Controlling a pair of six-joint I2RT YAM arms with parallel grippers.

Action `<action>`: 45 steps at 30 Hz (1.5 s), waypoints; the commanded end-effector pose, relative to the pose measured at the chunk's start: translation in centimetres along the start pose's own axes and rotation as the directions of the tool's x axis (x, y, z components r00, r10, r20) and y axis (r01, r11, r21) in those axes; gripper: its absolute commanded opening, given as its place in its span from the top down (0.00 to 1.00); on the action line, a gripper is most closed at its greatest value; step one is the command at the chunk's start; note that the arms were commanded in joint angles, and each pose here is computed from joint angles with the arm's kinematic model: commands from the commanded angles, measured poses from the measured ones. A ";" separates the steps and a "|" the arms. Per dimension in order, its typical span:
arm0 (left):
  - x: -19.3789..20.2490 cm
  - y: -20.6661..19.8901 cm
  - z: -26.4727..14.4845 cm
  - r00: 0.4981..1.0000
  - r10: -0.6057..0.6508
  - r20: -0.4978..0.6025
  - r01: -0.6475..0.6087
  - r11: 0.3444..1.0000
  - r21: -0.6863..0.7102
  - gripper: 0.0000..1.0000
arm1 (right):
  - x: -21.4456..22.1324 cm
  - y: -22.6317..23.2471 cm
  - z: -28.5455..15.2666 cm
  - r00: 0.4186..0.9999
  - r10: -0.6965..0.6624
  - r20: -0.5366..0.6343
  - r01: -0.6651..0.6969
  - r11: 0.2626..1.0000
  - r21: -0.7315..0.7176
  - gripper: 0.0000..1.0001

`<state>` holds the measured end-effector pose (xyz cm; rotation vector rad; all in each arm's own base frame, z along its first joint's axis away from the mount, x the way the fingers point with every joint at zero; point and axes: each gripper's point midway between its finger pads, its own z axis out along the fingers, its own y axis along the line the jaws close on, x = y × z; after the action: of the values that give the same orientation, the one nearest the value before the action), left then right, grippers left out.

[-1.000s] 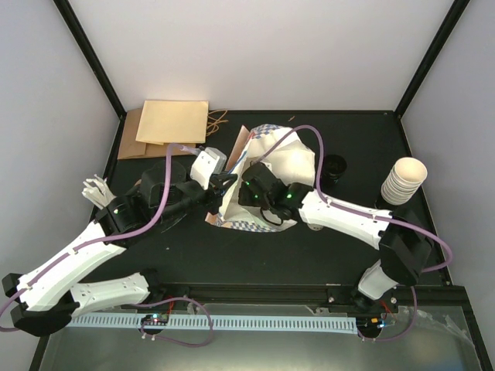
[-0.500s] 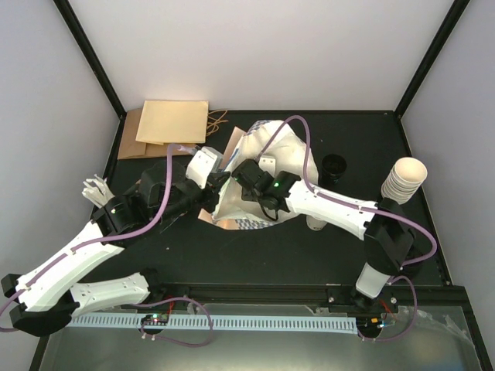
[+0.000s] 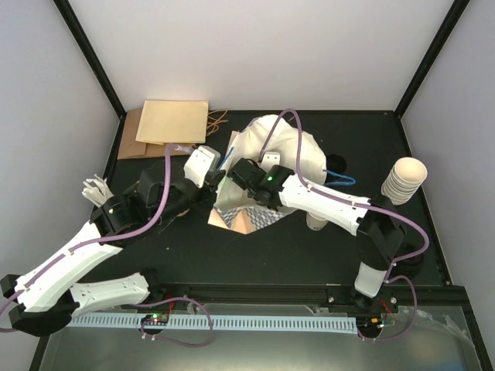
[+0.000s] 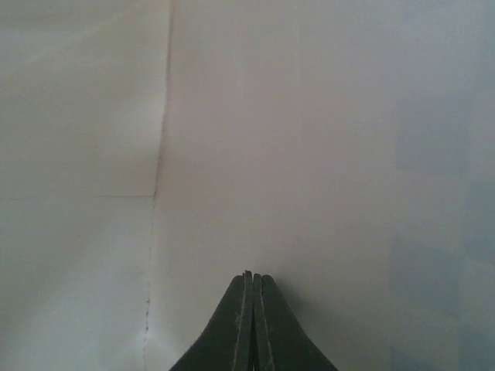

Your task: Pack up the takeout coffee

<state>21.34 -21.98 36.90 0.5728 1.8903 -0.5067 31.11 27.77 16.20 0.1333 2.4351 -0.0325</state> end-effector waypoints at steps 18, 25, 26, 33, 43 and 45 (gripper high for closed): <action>-4.0 1.0 -3.3 0.995 0.025 0.094 -0.021 0.999 -0.047 0.98 | -0.4 -2.5 1.6 0.986 -0.167 0.021 0.158 0.963 0.219 0.99; -4.6 1.0 -3.7 0.995 0.035 0.089 -0.031 0.998 -0.046 0.98 | -0.3 -2.5 2.1 0.978 -0.209 0.013 0.200 0.949 0.242 0.99; -4.6 1.0 -3.7 0.995 0.035 0.089 -0.031 0.999 -0.045 0.99 | -0.3 -2.5 2.2 0.976 -0.217 0.013 0.207 0.947 0.247 0.99; -3.7 0.7 -2.6 0.998 0.028 0.057 -0.025 0.999 -0.039 0.98 | 0.0 -0.3 2.2 0.962 -0.272 -0.007 0.271 0.956 0.114 0.99; -2.0 0.7 -1.2 1.000 -0.014 -0.007 0.014 0.999 -0.053 0.97 | 0.7 3.0 0.6 0.964 -0.265 -0.001 0.261 0.949 -0.175 0.99; -1.6 0.8 -1.0 0.999 -0.029 -0.017 0.028 0.998 -0.060 0.96 | 0.7 3.3 0.4 0.964 -0.267 0.006 0.262 0.943 -0.205 0.99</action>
<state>21.66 -21.02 38.33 0.5580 1.9235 -0.4363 31.03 29.50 14.18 -0.2494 2.4758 -0.0522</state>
